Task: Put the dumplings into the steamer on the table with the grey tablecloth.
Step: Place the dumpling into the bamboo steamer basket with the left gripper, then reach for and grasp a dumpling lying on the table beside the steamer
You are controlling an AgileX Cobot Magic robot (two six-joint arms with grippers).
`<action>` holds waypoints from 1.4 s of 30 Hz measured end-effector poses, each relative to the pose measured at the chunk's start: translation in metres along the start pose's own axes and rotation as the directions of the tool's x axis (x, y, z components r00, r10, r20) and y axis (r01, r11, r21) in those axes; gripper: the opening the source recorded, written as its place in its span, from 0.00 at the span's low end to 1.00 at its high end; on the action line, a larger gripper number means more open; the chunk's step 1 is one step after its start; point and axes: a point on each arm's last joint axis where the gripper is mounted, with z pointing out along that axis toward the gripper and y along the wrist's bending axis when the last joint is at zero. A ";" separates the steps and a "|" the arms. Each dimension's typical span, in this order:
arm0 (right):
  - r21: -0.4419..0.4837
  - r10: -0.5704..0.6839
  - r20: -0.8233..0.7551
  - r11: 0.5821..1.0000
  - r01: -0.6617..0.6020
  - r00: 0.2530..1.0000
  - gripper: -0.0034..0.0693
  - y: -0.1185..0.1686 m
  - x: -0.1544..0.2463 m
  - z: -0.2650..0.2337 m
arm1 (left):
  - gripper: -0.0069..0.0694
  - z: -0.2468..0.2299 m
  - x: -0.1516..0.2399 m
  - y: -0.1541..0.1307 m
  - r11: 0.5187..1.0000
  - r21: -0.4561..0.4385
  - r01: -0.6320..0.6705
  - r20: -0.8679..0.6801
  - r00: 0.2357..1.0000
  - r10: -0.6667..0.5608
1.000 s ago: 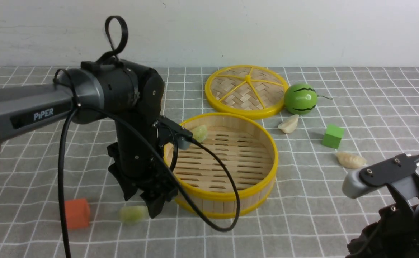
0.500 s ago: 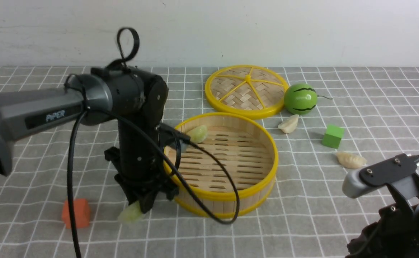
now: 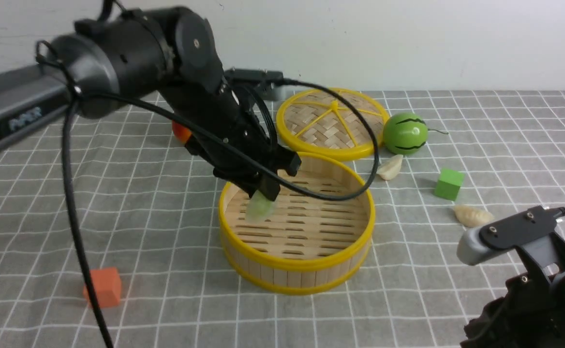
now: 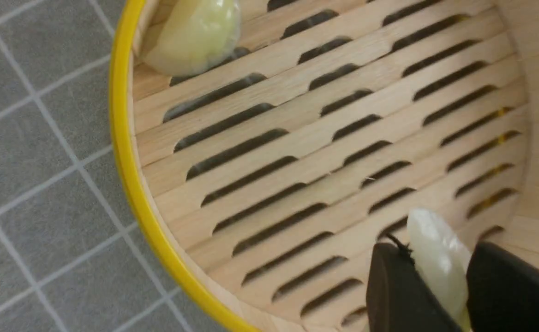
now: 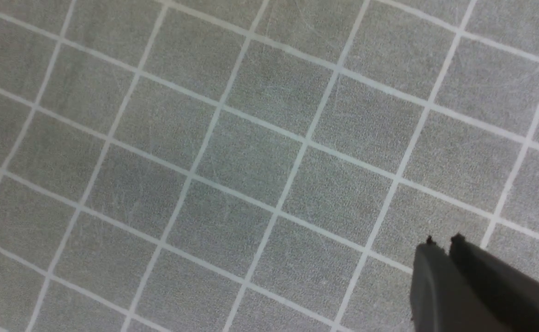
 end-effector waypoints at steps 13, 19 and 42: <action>0.007 0.018 0.056 1.000 -0.018 0.998 0.33 0.004 -0.060 -0.007 | 0.62 0.037 -0.006 0.012 0.999 -0.044 0.002 -0.025 1.000 -0.003; 0.044 0.081 0.145 0.995 -0.089 0.986 0.56 -0.019 -0.109 -0.005 | 0.55 -0.041 -0.019 0.000 0.993 -0.103 0.056 0.022 0.998 -0.054; 0.028 0.474 0.218 0.871 -0.491 0.853 0.64 -0.122 -0.226 0.171 | 0.07 -0.219 0.204 -0.018 0.915 -0.321 -0.245 0.332 0.875 0.351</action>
